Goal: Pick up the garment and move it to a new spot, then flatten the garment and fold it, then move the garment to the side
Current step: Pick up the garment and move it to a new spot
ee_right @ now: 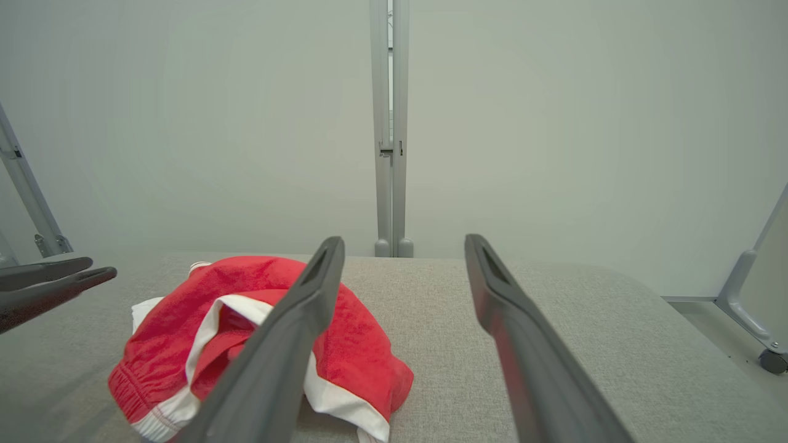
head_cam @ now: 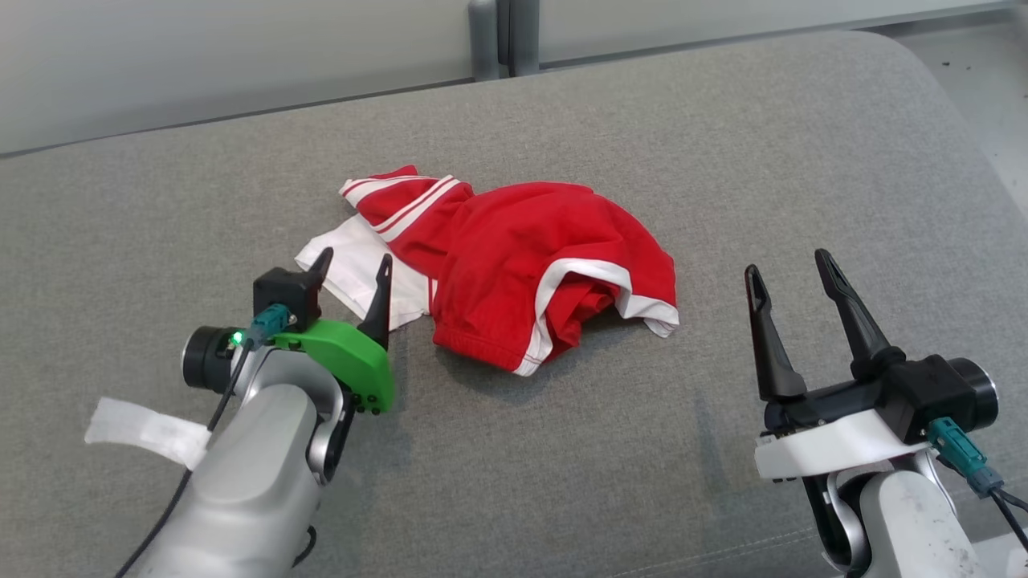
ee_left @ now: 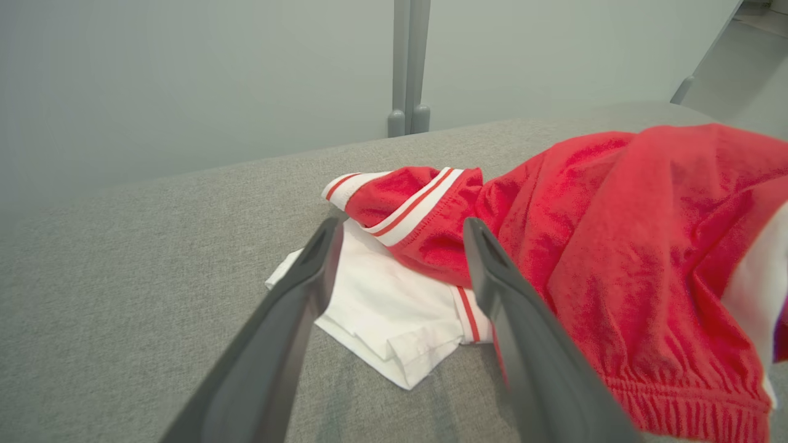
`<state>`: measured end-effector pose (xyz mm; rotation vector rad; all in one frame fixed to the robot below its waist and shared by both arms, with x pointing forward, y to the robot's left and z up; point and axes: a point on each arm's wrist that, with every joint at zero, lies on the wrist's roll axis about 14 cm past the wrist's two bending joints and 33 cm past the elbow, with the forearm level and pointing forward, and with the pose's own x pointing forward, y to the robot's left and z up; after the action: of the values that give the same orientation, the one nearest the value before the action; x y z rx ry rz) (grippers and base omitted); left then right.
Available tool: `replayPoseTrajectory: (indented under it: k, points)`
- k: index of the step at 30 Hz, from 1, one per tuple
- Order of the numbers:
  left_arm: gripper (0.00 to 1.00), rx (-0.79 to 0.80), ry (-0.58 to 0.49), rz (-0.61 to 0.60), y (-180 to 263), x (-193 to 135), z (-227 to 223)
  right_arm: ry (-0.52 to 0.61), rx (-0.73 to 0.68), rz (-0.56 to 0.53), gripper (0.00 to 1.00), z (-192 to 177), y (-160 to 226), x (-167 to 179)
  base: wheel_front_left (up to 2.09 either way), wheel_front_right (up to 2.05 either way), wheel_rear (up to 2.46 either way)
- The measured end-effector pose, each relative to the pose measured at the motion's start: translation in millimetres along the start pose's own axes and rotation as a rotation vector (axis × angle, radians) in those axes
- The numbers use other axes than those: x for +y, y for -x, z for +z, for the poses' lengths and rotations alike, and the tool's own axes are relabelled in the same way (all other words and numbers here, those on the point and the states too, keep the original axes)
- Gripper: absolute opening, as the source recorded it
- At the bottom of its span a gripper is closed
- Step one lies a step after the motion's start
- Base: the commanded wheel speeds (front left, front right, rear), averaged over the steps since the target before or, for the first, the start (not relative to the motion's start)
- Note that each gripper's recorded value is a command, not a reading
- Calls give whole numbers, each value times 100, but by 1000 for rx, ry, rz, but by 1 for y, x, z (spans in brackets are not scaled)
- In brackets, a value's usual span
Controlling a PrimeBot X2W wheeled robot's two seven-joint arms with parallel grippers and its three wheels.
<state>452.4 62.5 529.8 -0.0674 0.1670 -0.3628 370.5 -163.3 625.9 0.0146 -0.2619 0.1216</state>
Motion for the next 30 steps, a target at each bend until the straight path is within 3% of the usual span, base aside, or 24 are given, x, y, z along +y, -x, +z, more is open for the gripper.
replayPoseTrajectory:
  k: [10, 30]
  points:
    - [100, 89, -69, -32, -50, 15, -16, 4, 33, 5, 100, -17, -12, -1, 0, 0, 0]
    - [100, 361, -110, -158, -94, -4, -88, 24, 129, -54, 100, -50, -8, -24, 0, 0, 0]
